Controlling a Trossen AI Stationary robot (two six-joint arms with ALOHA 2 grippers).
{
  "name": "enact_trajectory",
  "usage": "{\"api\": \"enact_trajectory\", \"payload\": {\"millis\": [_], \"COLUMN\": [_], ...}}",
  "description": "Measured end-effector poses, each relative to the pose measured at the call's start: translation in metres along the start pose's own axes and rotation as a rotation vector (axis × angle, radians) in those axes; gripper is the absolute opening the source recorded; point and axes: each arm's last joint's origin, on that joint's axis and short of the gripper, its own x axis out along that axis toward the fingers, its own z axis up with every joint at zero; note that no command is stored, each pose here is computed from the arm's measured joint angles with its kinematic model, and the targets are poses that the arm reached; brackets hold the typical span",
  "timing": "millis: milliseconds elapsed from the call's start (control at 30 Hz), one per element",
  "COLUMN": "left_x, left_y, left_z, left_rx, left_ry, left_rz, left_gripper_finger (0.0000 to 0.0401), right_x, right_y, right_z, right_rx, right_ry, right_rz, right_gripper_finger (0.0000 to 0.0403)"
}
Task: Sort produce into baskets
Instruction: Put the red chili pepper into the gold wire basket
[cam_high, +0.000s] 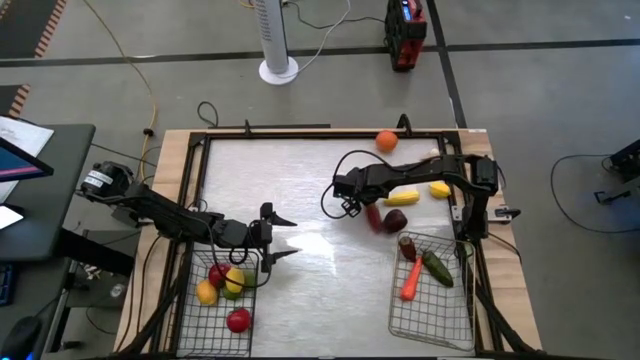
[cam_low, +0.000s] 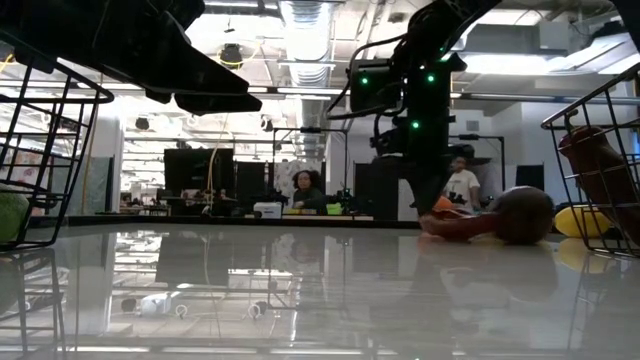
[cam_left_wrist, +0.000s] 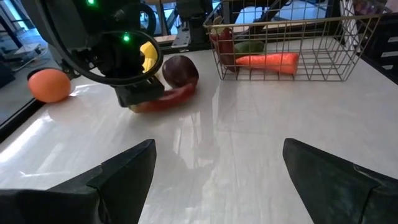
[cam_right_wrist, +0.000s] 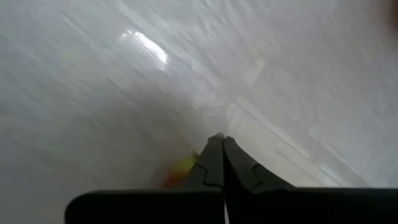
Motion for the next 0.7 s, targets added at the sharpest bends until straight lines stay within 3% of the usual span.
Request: {"api": "enact_trajectory", "payload": {"millis": [367, 700], "left_x": [0.0, 0.0], "left_y": [0.0, 0.0], "left_z": [0.0, 0.0], "left_rx": [0.001, 0.002], "left_ry": [0.001, 0.001], "left_rz": [0.008, 0.008], "left_gripper_finger": [0.0341, 0.0341], "right_x": [-0.005, -0.067], "right_y": [0.004, 0.02], "right_z": [-0.001, 0.012], "right_rx": [-0.042, -0.132], "right_ry": [-0.005, -0.088], "right_rz": [0.009, 0.014], "right_gripper_finger": [0.0018, 0.0018]}}
